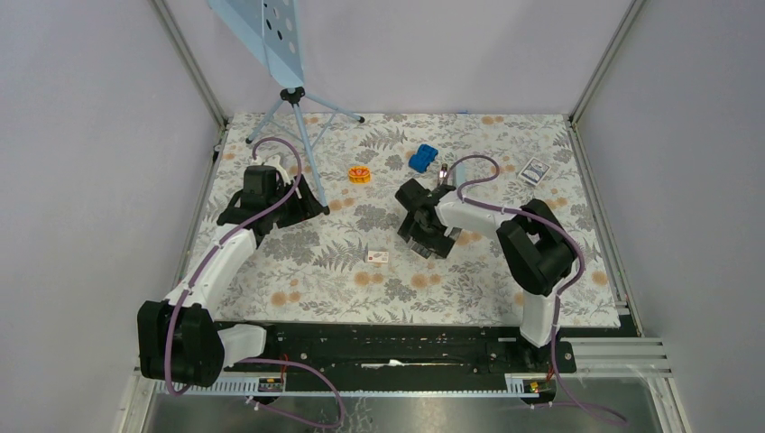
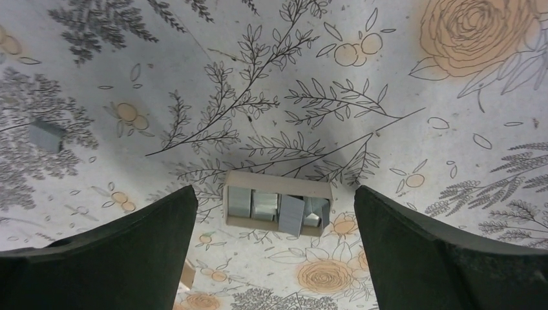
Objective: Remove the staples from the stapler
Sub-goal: Adjust the staple box at the center of the board.
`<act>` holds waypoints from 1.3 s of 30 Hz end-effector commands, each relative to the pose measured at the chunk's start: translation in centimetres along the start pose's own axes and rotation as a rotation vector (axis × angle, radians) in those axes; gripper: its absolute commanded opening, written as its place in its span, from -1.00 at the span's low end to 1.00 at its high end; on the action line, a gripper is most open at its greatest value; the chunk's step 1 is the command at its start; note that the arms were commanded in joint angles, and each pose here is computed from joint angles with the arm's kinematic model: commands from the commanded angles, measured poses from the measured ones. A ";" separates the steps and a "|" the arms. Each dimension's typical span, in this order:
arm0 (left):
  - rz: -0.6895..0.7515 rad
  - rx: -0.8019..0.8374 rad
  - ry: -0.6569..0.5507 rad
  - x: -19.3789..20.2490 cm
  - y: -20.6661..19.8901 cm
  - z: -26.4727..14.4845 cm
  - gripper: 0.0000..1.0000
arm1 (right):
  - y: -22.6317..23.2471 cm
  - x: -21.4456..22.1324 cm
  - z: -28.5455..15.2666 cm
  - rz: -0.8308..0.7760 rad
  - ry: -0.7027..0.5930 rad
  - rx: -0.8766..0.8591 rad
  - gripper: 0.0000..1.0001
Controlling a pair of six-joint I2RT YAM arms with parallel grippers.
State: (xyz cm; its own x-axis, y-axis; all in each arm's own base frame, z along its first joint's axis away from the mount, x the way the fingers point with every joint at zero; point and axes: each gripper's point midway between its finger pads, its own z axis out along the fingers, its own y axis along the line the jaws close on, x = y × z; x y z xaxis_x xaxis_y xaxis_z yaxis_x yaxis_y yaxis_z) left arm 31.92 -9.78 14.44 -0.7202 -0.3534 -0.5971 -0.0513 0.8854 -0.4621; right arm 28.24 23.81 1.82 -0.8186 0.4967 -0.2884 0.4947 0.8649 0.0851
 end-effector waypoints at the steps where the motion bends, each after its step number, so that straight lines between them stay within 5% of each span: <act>1: 0.005 0.041 -0.058 -1.3 -0.8 -0.6 0.35 | 0.7 0.9 0.6 -0.022 0.011 0.006 0.93; 7: 0.003 0.040 -0.057 -1.3 -0.7 -0.5 0.35 | 0.1 0.9 1.0 -0.067 -0.013 0.022 0.79; 14: 0.000 0.044 -0.050 -1.2 -0.7 -0.5 0.35 | -0.1 0.8 1.1 -0.184 -0.019 0.012 0.30; 33: 0.000 0.042 -0.053 -1.2 -0.6 -0.5 0.35 | 0.7 -0.3 1.0 -0.921 -0.027 -0.120 0.27; 39: -0.001 0.041 -0.048 -1.1 -0.6 -0.4 0.35 | 2.1 -1.0 -0.6 -0.942 -0.051 -0.165 0.42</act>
State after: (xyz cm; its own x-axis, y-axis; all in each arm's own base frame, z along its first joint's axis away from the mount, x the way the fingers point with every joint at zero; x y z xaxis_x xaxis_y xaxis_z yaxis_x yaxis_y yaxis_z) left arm 31.93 -9.70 14.51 -0.7202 -0.3583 -0.5941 -0.0519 0.8817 -0.4689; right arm 29.41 24.24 1.37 -0.8834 -0.3297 -0.3330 -0.3263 0.9428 -0.0679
